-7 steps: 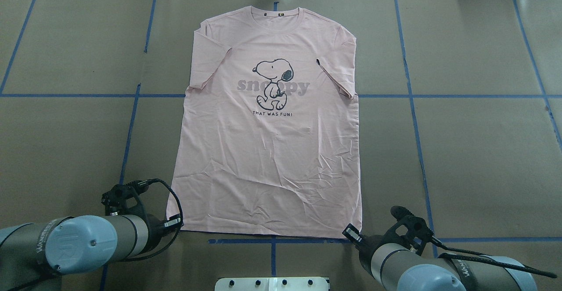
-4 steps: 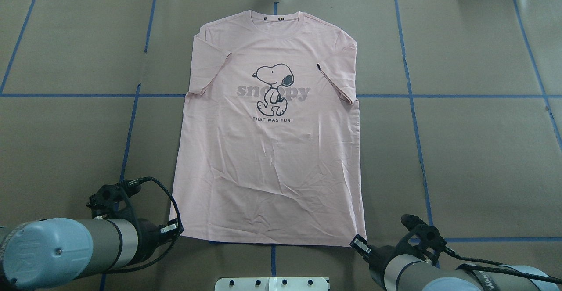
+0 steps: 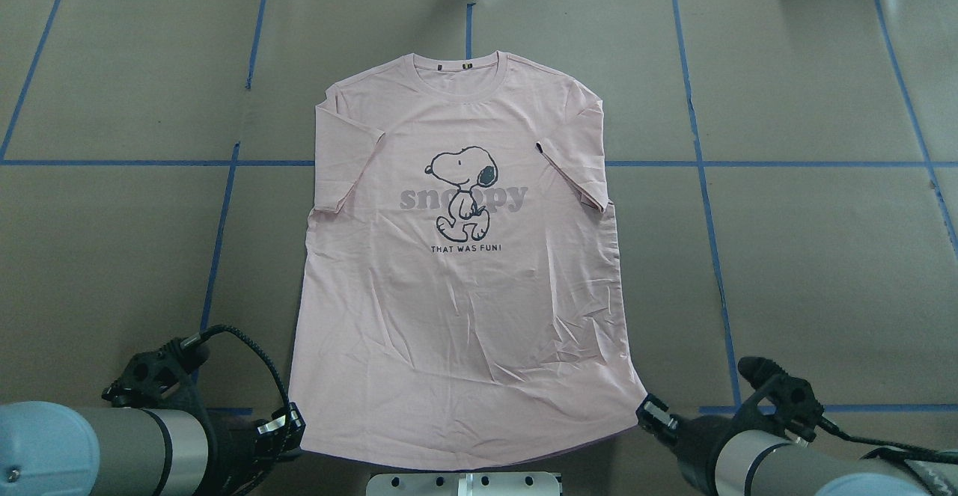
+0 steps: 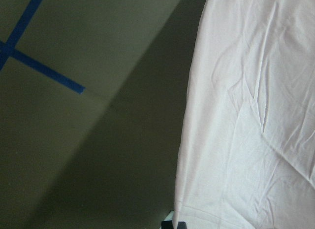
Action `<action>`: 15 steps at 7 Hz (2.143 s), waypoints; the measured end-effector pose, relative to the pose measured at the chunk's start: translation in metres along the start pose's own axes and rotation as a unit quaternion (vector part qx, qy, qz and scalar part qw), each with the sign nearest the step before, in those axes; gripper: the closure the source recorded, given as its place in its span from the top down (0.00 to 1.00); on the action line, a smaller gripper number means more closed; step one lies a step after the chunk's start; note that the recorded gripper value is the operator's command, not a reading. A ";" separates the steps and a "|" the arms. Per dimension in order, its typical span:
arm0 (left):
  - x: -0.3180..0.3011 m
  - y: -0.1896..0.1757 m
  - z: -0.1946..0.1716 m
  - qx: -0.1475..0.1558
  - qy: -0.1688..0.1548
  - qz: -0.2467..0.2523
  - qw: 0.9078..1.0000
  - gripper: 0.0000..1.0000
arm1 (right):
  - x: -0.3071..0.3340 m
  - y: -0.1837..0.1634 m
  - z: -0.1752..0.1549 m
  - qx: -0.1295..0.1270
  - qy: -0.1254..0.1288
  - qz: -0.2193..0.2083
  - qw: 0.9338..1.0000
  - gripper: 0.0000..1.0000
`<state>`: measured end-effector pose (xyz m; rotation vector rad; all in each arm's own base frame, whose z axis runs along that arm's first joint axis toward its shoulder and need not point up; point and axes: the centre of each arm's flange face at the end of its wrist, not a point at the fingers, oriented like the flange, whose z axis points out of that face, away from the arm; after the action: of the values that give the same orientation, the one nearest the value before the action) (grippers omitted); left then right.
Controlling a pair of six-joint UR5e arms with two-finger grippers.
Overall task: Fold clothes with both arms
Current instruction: 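Lift the hem with both grippers and fold it toward the collar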
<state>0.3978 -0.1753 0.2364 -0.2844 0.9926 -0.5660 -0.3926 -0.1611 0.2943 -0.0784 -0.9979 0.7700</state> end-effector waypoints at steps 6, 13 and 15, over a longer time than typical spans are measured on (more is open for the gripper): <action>0.098 -0.170 0.001 0.165 0.034 0.061 0.984 0.00 | -0.184 -0.159 0.042 0.127 0.011 -0.051 0.991 0.00; 0.185 -0.308 0.005 0.252 0.058 0.061 0.964 0.00 | -0.319 -0.292 0.118 0.182 0.040 -0.041 0.982 0.00; 0.188 -0.335 0.016 0.263 0.053 0.076 0.960 0.00 | -0.327 -0.309 0.139 0.186 0.042 -0.041 0.981 0.00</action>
<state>0.3831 -0.5584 0.2703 0.2962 0.9211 -0.6870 -0.4323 -0.6287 0.2563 0.2519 -0.7595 0.8587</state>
